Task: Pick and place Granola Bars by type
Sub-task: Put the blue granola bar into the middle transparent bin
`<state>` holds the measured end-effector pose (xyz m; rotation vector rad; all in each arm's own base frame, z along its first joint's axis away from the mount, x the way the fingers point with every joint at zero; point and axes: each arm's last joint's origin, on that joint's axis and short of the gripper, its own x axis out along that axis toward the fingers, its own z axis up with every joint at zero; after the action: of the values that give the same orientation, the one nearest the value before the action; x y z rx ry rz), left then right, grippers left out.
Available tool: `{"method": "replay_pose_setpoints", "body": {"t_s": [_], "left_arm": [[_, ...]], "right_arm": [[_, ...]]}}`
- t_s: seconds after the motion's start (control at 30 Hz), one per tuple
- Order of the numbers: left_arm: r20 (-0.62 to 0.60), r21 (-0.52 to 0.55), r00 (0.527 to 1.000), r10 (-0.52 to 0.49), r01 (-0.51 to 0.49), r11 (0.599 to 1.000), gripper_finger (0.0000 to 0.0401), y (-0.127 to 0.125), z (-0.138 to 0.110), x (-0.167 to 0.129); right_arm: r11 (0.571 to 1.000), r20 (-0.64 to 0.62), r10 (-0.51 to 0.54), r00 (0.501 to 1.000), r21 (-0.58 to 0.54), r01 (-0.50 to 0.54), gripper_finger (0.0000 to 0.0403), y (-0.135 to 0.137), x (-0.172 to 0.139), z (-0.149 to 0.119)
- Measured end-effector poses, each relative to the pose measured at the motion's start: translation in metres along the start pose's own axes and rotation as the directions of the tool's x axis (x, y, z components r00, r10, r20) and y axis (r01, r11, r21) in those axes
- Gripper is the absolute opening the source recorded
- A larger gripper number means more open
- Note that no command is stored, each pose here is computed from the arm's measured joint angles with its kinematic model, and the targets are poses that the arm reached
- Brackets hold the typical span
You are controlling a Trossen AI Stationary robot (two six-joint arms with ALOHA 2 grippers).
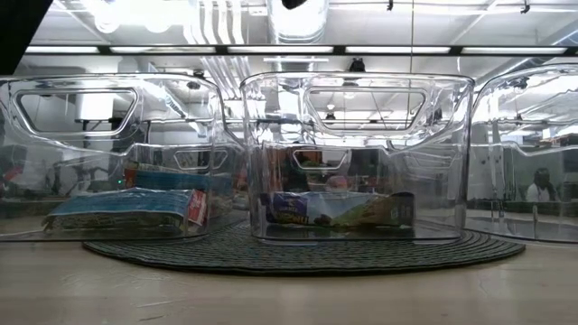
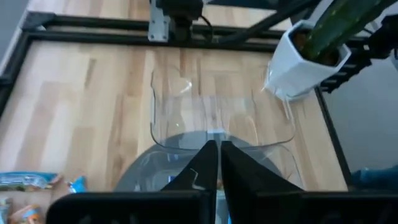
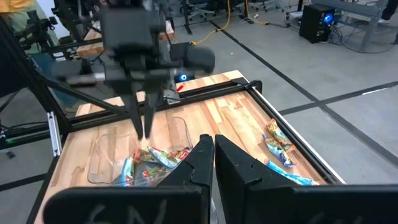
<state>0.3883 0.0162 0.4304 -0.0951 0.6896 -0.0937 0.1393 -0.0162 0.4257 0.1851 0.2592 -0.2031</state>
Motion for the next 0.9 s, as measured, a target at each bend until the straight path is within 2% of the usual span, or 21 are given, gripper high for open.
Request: {"method": "replay_pose_setpoints", "body": {"t_s": [0.2,0.33,0.57,0.73,0.9], "left_arm": [[0.067,0.021,0.998,0.006,-0.008,1.000,0.0000,-0.005,0.008,-0.032],[0.125,0.037,0.990,0.064,-0.069,0.997,0.0000,-0.008,0.008,-0.061],[0.316,0.058,0.944,0.095,-0.119,0.991,0.0000,-0.012,0.007,-0.118],[0.387,0.041,0.915,0.109,-0.136,0.990,0.0000,-0.013,-0.010,-0.141],[0.500,0.002,0.859,0.107,-0.125,0.992,0.0000,-0.013,-0.039,-0.154]], "right_arm": [[1.000,-0.003,0.000,1.000,-0.001,0.000,0.0009,0.000,0.000,0.000],[1.000,-0.007,0.000,1.000,-0.001,0.000,0.0009,0.000,0.000,-0.001],[1.000,-0.023,-0.006,1.000,0.002,0.006,0.0009,-0.001,0.005,-0.006],[0.999,-0.024,-0.023,0.999,0.021,0.023,0.0009,-0.001,0.011,-0.006],[0.998,0.034,-0.052,0.998,0.031,0.051,0.0009,0.000,0.019,0.001]]}}
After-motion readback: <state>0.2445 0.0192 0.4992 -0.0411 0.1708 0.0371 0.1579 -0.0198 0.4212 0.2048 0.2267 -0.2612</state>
